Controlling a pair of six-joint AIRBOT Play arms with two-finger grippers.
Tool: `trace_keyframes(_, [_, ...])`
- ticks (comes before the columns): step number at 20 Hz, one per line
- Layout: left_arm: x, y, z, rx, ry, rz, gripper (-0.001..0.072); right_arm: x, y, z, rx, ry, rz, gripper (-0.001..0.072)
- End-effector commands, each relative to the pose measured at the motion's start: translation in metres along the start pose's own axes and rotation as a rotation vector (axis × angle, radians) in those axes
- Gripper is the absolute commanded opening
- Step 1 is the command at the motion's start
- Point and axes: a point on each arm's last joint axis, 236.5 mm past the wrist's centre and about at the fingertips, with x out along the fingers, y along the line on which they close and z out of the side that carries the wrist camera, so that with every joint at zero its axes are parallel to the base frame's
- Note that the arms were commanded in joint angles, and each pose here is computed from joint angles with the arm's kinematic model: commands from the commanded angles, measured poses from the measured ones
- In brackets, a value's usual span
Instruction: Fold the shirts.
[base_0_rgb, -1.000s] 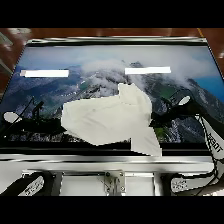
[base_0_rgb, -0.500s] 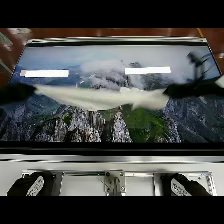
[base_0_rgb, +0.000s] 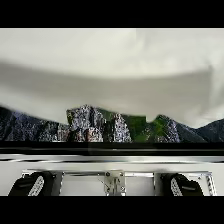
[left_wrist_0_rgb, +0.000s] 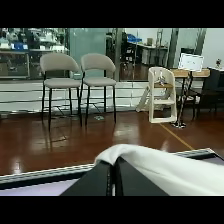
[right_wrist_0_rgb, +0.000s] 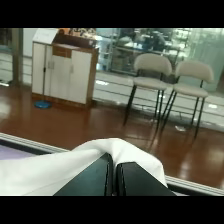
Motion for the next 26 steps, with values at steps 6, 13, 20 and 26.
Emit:
trace_keyframes(6, [0.004, 0.061, -0.109, -0.034, 0.385, 0.202, 0.0038, 0.003, -0.017, -0.106, 0.057, 0.484, -0.029, 0.0051])
trace_keyframes(13, [0.04, 0.107, -0.307, -0.279, 0.866, 0.239, 0.0038, 0.087, 0.005, -0.337, 0.37, 1.174, 0.166, 0.0051])
trace_keyframes(20, [0.135, 0.179, -0.428, -0.404, 0.895, 0.318, 0.0039, 0.251, 0.003, -0.488, 0.64, 0.981, 0.002, 0.0052])
trace_keyframes(26, [0.161, 0.15, -0.558, -0.742, 1.126, 0.245, 0.0039, 0.258, 0.033, -0.552, 0.813, 1.101, 0.004, 0.0052])
